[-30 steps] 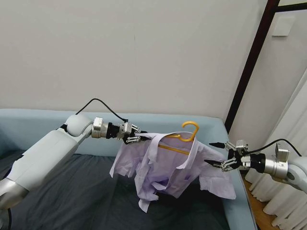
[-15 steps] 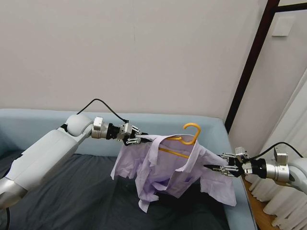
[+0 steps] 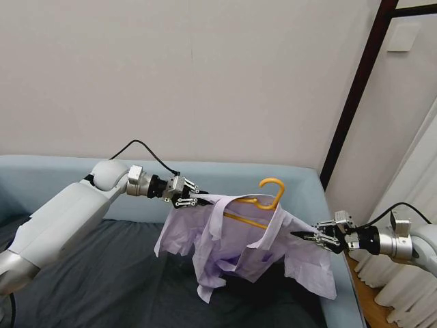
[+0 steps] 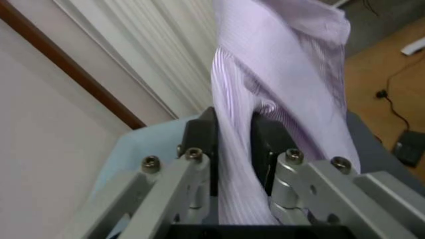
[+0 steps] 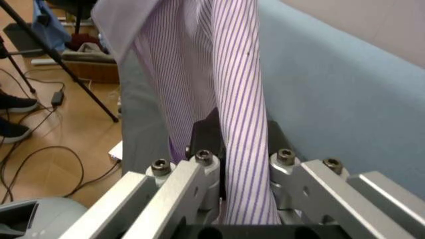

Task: Pick up the clothes from the sofa and hang them on the clothes hanger.

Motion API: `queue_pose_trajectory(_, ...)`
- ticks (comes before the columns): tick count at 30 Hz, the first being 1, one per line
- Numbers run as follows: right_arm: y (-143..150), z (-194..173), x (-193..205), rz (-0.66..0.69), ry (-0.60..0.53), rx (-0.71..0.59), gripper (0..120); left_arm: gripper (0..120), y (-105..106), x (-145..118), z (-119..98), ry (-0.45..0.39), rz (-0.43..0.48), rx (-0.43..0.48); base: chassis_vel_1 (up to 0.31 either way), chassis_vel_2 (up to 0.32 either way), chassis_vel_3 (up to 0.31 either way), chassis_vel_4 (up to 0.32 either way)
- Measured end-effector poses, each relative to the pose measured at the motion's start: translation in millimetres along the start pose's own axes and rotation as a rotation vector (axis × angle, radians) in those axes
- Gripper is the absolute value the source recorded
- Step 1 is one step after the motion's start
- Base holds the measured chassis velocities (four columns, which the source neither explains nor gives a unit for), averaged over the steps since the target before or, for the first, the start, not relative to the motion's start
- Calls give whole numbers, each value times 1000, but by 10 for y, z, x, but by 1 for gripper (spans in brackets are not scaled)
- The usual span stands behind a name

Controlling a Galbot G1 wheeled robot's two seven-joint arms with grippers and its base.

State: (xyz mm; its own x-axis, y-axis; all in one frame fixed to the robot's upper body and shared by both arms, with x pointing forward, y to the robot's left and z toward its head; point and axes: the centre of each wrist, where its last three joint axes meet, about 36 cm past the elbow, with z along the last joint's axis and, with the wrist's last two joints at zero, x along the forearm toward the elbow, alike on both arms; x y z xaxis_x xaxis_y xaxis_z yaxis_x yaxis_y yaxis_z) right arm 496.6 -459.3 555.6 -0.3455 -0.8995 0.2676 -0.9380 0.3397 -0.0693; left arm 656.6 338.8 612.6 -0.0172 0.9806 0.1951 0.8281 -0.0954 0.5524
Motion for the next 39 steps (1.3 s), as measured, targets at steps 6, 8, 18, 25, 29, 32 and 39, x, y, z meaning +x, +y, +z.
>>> queue_pose_trajectory(6, -49, -100, 24, 21, -63, -2, 7, 45, -156, 315, -36, -148, -173, 23, 0, 0, 0, 0)
queue_pose_trajectory(8, -56, -111, 21, 25, -72, -2, 7, 49, -217, 348, -19, -181, -214, 40, 0, 0, 0, 0)
queue_pose_trajectory(18, 50, -256, -36, 124, -146, -34, 7, 86, -1088, 58, 43, -350, -606, 246, 0, 0, 0, 0)
queue_pose_trajectory(25, 124, -473, -2, 235, -101, 16, 7, 100, -1703, -983, -375, -361, -933, 431, 0, 0, 0, 0)
queue_pose_trajectory(29, 179, -521, -31, 321, -78, 20, 7, 98, -1831, -1365, -420, -298, -984, 442, 0, 0, 0, 0)
queue_pose_trajectory(32, 259, -514, -92, 379, -78, 7, 7, 97, -1886, -1541, -390, -258, -1021, 456, 0, 0, 0, 0)
queue_pose_trajectory(39, 418, -580, -147, 456, -74, -19, 7, 98, -1936, -1850, -154, -197, -1061, 470, 0, 0, 0, 0)
